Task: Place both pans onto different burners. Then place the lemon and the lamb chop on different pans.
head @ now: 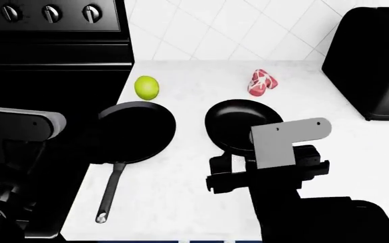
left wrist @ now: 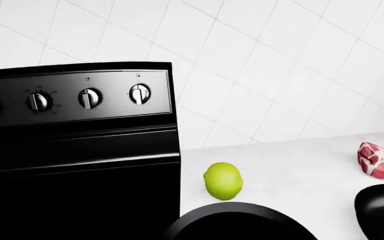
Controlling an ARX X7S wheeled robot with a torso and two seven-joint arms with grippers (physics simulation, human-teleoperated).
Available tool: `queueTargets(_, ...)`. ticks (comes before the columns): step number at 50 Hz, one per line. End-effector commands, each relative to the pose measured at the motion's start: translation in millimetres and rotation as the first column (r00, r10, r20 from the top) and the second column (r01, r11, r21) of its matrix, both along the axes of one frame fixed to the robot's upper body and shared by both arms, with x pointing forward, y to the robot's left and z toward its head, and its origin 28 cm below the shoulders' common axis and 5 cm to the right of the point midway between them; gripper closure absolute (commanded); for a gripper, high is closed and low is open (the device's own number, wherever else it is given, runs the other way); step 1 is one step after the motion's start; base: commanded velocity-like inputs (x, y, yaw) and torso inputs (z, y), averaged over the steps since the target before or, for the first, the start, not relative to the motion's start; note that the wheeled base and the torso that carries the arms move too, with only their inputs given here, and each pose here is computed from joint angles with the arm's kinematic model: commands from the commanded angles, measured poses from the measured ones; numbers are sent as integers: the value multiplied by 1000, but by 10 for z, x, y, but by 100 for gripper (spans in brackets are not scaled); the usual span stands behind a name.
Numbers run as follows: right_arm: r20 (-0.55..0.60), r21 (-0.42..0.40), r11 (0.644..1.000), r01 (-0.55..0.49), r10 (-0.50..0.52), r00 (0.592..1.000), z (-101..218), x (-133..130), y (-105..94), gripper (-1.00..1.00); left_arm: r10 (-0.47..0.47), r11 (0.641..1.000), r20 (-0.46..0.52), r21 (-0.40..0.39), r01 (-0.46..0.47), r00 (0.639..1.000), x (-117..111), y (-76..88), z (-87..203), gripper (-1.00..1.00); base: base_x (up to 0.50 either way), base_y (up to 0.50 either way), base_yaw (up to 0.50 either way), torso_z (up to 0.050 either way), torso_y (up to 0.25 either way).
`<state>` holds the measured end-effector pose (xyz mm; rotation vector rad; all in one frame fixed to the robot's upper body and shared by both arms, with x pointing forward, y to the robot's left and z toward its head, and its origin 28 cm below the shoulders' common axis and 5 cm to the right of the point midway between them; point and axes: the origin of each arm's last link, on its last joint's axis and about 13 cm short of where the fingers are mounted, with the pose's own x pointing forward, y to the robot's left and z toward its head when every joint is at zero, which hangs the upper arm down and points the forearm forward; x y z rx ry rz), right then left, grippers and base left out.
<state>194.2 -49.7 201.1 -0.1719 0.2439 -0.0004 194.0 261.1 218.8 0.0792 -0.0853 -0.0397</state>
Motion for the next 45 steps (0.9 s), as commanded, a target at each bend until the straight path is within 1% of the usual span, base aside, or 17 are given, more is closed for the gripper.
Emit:
queueTargets(1, -29, -5, 1000, -10, 10, 1000, -80, -29, 47, -100, 7, 1000, -7, -9, -7, 1000, -20, 29, -42, -100, 0, 0, 0, 0, 0)
queueTargets(12, -90, 23, 1000, 18, -15, 996, -237, 90, 15, -100, 15, 1000, -14, -3, -15, 1000, -22, 35, -48, -100, 0, 0, 0, 0, 0)
queueTargets(20, -123, 23, 1000, 20, -17, 992, -322, 122, 13, -100, 18, 1000, -5, 2, -18, 1000, -17, 35, -10, -100, 0, 0, 0, 0, 0)
queueTargets(36, -143, 16, 998, 55, -52, 988, -392, 248, -77, -100, 19, 1000, -5, 8, -19, 1000, -15, 24, -1, -100, 0, 0, 0, 0, 0)
queueTargets(45, -158, 19, 998, 57, -53, 986, -440, 331, -78, -100, 16, 1000, -9, 6, -16, 1000, -11, 20, -15, -100, 0, 0, 0, 0, 0)
